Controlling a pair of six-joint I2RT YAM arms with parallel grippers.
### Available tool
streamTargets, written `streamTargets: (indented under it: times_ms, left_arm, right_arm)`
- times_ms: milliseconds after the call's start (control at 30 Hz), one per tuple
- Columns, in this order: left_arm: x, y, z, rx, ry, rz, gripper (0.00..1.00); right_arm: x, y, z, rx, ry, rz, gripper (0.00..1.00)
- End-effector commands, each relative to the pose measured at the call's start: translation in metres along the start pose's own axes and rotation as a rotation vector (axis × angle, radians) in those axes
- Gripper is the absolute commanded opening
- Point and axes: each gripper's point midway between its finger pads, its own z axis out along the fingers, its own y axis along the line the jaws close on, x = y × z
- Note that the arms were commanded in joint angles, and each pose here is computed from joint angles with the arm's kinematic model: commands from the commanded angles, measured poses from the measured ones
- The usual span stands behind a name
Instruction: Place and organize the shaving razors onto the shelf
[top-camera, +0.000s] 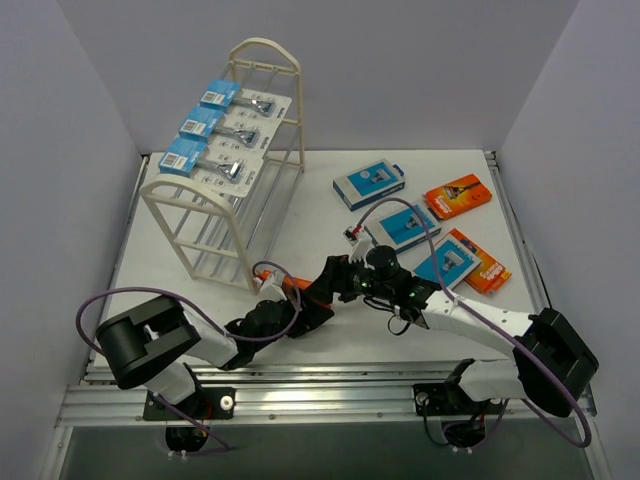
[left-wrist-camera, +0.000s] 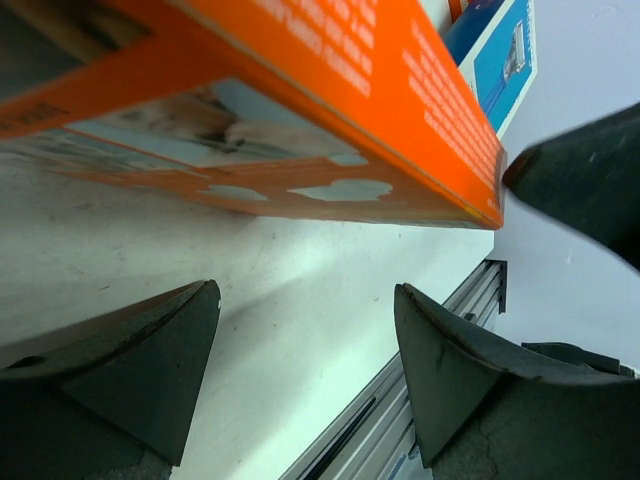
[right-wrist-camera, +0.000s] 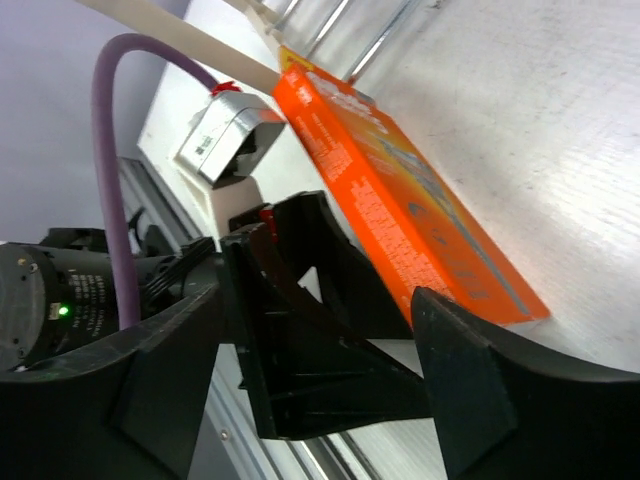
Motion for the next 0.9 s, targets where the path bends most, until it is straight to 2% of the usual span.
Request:
streamTargets:
  times_ms: [0,167,400,433,633,867]
  left_arm:
    - [0.032,0.097,-0.03,-0.326,0.133,0.089,0.82]
    - [0.031,0.089,-0.035,-0.308,0.132,0.099,0.82]
    - [0.023,0.082,-0.052,-0.334,0.132,0.138,0.82]
    - [0.02,0.072,-0.053,-0.307,0.122,0.138,0.82]
    - [0.01,0.067,-0.078,-0.345,0.112,0.166,0.87]
    - [-0.003,0.056,-0.099,-0.327,0.076,0.173,0.9]
  right_arm:
    - [-0.018,-0.004,-0.008,0.095,0.0,-0.114,0.72]
    - [-0.038,-0.011,-0.01,0.169,0.006,-0.205,0.78]
    - [-0.055,-0.014,-0.009,0.187,0.003,-0.265,0.79]
    - [-0.059,-0.019,-0.01,0.198,0.002,-0.267,0.79]
    - [-0.049,-0.025,0.0,0.146,0.09,-0.319,0.79]
    - [-0.039,-0.011,0.008,0.055,0.122,-0.36,0.84]
